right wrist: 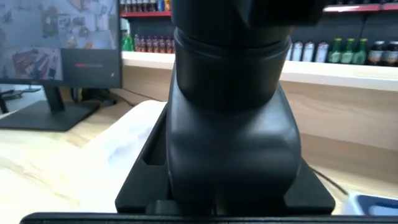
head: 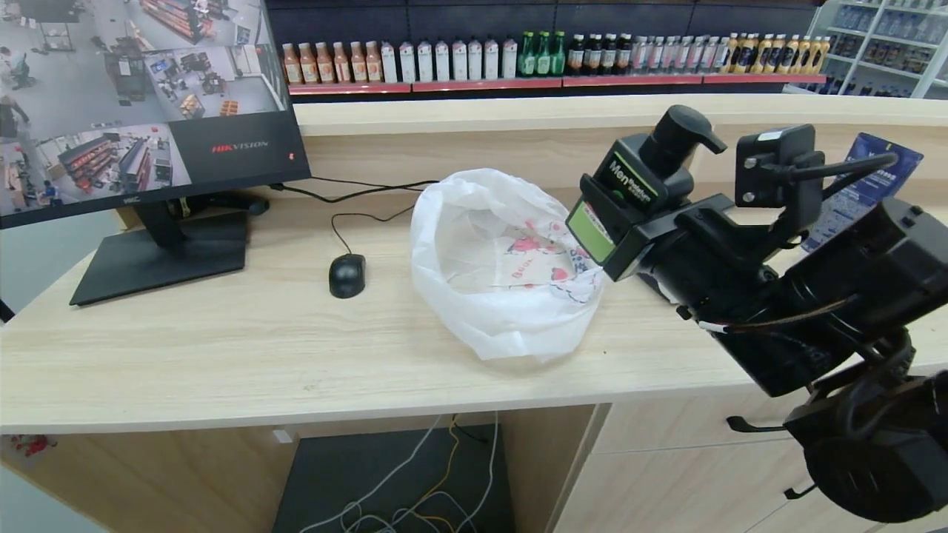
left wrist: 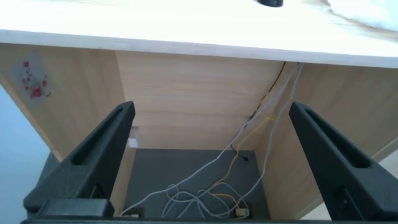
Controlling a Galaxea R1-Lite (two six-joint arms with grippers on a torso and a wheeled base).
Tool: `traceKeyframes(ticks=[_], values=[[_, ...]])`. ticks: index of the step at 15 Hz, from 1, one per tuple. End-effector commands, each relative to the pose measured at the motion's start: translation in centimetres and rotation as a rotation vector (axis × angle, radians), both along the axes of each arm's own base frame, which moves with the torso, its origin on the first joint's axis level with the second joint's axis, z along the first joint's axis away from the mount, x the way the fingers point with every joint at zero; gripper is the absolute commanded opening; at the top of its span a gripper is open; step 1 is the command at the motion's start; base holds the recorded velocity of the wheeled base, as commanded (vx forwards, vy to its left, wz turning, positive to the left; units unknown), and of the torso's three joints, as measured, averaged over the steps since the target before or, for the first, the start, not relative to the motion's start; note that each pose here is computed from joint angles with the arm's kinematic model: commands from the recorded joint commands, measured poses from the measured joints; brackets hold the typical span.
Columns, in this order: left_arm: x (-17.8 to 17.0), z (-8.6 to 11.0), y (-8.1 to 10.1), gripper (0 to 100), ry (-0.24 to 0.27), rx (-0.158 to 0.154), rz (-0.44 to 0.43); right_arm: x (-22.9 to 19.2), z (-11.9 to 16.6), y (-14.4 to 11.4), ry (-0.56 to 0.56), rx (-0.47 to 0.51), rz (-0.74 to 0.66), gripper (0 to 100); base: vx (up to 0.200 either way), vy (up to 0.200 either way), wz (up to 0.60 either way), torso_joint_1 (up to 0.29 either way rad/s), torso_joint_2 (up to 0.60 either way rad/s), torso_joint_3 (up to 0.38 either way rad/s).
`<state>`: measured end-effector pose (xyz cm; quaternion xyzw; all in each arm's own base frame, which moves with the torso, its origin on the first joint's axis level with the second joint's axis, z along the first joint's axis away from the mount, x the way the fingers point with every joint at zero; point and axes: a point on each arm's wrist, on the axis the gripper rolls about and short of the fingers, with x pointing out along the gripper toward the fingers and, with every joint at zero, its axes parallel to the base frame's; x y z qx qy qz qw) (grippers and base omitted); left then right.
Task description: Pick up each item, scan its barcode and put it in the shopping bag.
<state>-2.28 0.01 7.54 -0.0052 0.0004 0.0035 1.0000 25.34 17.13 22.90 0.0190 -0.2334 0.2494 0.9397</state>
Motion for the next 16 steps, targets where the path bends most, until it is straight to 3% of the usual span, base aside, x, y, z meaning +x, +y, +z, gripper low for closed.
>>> traceKeyframes(ticks=[1, 16], values=[[0.0, 0.0, 0.0, 100, -0.001, 0.000, 0.001, 0.6, 0.4, 1.0, -0.014, 0.009, 0.016, 0, 0.000, 0.000, 0.00, 0.000, 0.00, 0.000], [0.0, 0.0, 0.0, 100, -0.001, 0.000, 0.001, 8.1, 1.0, 6.2, 0.165, -0.089, -0.036, 0, 0.000, 0.000, 0.00, 0.000, 0.00, 0.000]])
